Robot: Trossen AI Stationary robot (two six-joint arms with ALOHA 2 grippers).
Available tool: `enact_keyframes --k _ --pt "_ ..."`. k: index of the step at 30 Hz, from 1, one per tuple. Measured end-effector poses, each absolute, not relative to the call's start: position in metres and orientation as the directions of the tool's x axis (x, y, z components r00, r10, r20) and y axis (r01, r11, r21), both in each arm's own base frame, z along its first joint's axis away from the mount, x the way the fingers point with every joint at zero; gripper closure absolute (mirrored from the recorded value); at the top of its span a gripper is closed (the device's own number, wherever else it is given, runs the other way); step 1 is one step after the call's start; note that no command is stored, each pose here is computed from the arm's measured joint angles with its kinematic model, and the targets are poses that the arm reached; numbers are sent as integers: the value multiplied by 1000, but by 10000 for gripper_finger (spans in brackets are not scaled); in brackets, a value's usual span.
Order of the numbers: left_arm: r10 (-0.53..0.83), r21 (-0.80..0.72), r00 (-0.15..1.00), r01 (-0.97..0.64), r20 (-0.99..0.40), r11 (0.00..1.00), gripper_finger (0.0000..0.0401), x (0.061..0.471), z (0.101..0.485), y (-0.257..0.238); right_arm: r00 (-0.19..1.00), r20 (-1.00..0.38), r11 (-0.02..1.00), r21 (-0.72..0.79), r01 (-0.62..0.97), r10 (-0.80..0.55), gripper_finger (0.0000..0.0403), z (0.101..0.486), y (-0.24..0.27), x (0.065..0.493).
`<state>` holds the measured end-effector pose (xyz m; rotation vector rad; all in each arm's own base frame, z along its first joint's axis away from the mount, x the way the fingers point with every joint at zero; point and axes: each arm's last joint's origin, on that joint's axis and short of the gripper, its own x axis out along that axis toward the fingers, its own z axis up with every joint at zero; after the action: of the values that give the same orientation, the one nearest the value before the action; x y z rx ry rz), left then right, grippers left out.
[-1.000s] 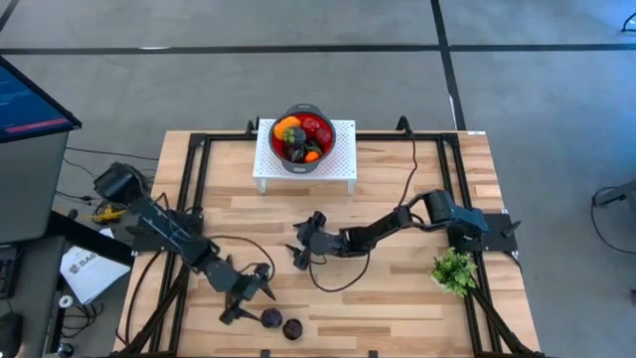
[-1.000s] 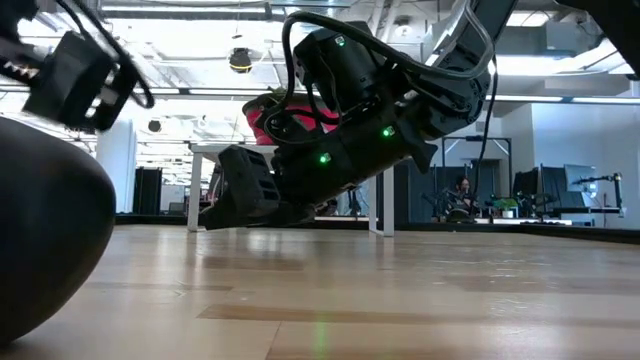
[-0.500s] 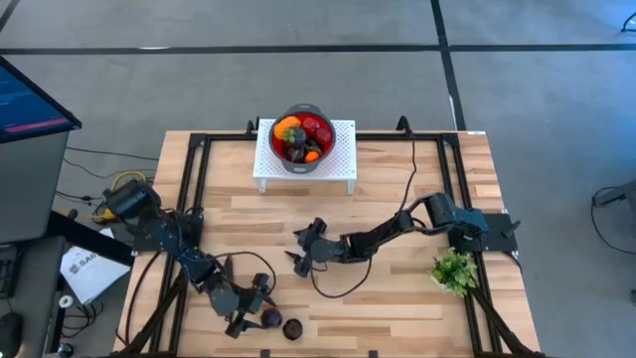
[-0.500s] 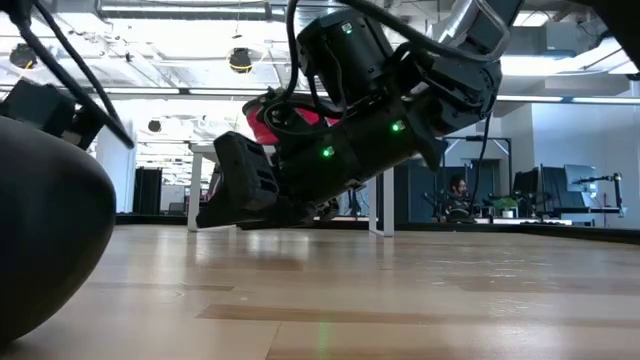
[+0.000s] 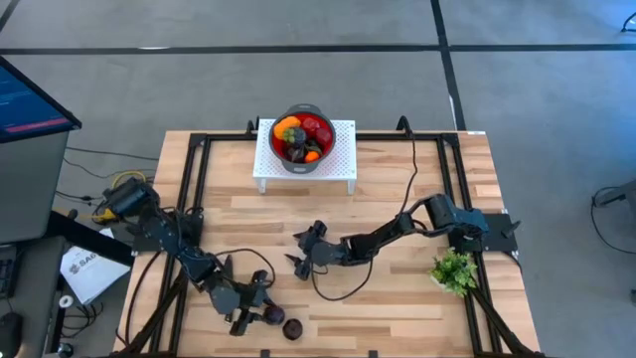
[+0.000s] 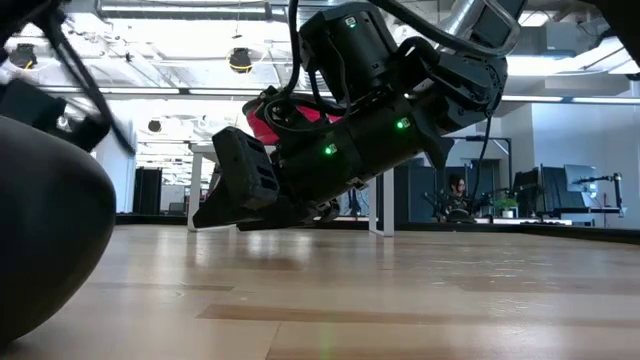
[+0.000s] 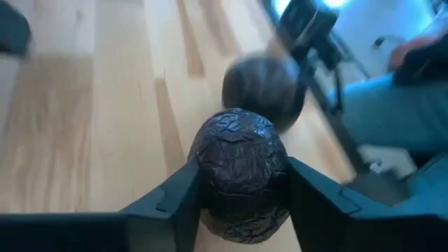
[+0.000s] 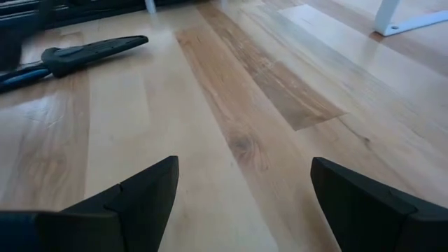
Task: Pick & Place Fruit
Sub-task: Put the plum into the red strainer bowl
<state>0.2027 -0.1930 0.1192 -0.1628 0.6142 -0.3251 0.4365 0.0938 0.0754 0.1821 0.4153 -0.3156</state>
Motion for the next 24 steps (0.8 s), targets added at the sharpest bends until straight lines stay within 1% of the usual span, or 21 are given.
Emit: enact_keyframes --k 2,4,8,11,14,16,18,22,24 --pt "-344 -263 789 238 -509 935 247 205 132 -187 867 -423 935 109 336 -262 85 75 94 436" --pt "-320 -251 807 219 -496 943 246 207 148 -175 867 -423 936 108 336 -263 85 75 94 436" --pt "-217 -171 865 155 -452 973 226 209 187 -135 862 -420 934 84 347 -283 85 75 90 437" --pt "-116 -103 933 85 -341 991 219 210 219 -98 855 -416 926 72 371 -310 85 76 85 438" --pt "33 -48 975 -45 -219 998 221 210 249 -56 848 -413 917 68 392 -332 85 76 79 439" --pt "150 -26 976 -156 -156 987 224 210 266 -28 845 -413 913 68 402 -341 85 76 74 440" --pt "227 -20 968 -230 -105 973 224 211 283 -2 841 -413 909 68 411 -349 85 76 70 441" --pt "315 3 948 -316 -50 949 223 219 312 47 835 -413 902 68 426 -363 85 76 62 442" --pt "352 6 934 -352 -64 936 223 227 317 68 834 -412 900 69 431 -368 85 76 60 442"
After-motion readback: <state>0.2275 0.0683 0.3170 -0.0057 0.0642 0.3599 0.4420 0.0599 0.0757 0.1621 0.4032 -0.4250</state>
